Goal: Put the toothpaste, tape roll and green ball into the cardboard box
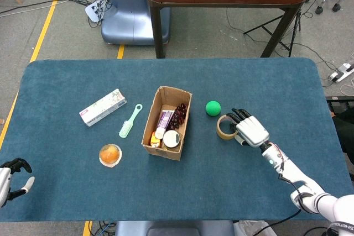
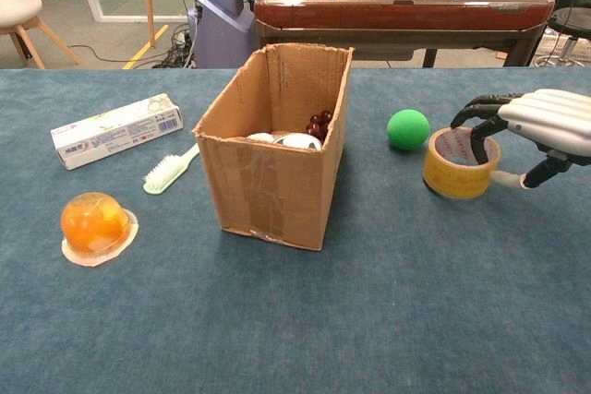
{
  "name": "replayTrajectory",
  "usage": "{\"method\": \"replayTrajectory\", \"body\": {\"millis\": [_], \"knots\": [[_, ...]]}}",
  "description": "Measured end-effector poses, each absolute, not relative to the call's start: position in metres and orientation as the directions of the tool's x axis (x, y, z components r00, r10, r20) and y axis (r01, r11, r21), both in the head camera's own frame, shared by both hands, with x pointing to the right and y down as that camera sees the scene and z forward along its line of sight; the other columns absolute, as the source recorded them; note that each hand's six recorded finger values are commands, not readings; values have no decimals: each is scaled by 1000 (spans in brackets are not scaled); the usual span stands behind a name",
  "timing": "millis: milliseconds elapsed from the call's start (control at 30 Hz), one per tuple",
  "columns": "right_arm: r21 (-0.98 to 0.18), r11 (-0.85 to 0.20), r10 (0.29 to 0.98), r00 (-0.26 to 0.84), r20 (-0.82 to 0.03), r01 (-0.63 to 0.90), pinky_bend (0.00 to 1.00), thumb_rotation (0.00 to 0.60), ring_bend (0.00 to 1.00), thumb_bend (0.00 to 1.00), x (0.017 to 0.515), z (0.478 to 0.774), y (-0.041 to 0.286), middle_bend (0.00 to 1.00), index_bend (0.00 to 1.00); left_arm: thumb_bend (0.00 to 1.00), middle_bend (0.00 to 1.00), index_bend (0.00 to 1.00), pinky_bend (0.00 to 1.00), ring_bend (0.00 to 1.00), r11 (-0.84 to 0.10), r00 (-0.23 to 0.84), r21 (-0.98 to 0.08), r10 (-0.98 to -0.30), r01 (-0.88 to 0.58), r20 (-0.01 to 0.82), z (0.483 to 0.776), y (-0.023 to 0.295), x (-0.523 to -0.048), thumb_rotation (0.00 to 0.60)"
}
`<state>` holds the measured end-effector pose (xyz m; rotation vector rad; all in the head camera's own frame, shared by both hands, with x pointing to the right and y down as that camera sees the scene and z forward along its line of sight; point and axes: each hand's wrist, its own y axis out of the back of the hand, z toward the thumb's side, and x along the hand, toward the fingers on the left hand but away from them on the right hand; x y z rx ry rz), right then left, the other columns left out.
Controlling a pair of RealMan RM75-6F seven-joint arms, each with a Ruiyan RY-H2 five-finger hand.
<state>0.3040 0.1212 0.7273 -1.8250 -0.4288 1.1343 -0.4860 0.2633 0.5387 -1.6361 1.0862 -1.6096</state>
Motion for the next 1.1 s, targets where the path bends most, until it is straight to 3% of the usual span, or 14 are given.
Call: {"method": "replayTrajectory", "body": {"millis": [333,633,900,1100], "knots": [[-877,-462,713,533,-455,-132,150,600,60,422,302,703,108,162,670,274,437,528,651,454,-492,-68,-859,-861,-143,505,540,263,-486,600],[-928,-360,750,562,-349,-96,150,600,60,422,289,659,83,164,670,274,437,529,650,454,-491,-64,-860,-862,-142,503,539,263,-486,600],[-964,-264,762,602,-237,-46,149,600,60,421,255,612,58,165,671,274,437,529,651,454,-489,-58,-861,-864,-142,500,538,263,-483,600],[-970,-242,734,654,-183,1,150,600,60,421,209,585,48,166,671,274,437,528,651,454,-489,-56,-860,-864,-143,500,537,264,-483,600]]}}
